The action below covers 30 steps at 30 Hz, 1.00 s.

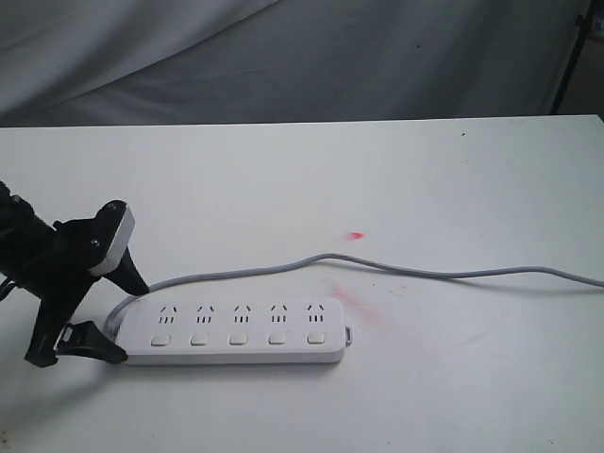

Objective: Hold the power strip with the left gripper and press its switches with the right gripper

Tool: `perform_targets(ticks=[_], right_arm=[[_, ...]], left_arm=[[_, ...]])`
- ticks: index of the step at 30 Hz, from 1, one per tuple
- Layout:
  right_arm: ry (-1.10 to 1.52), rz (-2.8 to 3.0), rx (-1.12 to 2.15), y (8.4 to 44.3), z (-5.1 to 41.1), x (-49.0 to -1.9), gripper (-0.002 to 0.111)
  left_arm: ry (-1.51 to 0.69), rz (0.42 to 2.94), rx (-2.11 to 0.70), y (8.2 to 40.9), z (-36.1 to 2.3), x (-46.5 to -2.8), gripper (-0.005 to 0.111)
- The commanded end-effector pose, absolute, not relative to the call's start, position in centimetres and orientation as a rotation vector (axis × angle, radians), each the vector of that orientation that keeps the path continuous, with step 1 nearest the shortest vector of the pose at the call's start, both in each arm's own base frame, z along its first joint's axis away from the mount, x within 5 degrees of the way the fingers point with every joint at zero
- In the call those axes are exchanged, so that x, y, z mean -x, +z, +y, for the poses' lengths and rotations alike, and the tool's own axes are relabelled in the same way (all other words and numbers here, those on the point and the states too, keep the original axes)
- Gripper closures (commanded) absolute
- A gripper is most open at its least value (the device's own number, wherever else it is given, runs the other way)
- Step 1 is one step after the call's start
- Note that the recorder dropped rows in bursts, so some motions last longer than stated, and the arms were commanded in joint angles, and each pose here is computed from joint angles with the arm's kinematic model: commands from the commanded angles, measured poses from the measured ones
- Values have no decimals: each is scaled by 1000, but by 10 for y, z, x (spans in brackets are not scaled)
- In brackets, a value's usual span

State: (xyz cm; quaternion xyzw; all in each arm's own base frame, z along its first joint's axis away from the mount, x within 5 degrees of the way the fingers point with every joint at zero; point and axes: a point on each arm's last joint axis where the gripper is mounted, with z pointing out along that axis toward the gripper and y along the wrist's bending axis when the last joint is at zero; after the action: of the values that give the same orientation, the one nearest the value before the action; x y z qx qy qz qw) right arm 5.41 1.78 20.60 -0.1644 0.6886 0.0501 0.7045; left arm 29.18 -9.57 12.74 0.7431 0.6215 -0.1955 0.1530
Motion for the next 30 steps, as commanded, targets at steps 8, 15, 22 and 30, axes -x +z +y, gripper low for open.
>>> perform_targets(ticks=[8,15,22,30], right_arm=[[101,1531,366,205,17,-54,108],[101,1531,366,205,17,-54,108],[101,1531,366,205,17,-54,108],[101,1531,366,205,17,-54,108]], left_arm=[[-543,1787,-2124,120,-101,-293,28],[-581,1800,-2114,114,-102,-293,28],[-580,1800,-2116,114,-102,-292,28],[-575,1797,-2123,114,-101,-292,32]])
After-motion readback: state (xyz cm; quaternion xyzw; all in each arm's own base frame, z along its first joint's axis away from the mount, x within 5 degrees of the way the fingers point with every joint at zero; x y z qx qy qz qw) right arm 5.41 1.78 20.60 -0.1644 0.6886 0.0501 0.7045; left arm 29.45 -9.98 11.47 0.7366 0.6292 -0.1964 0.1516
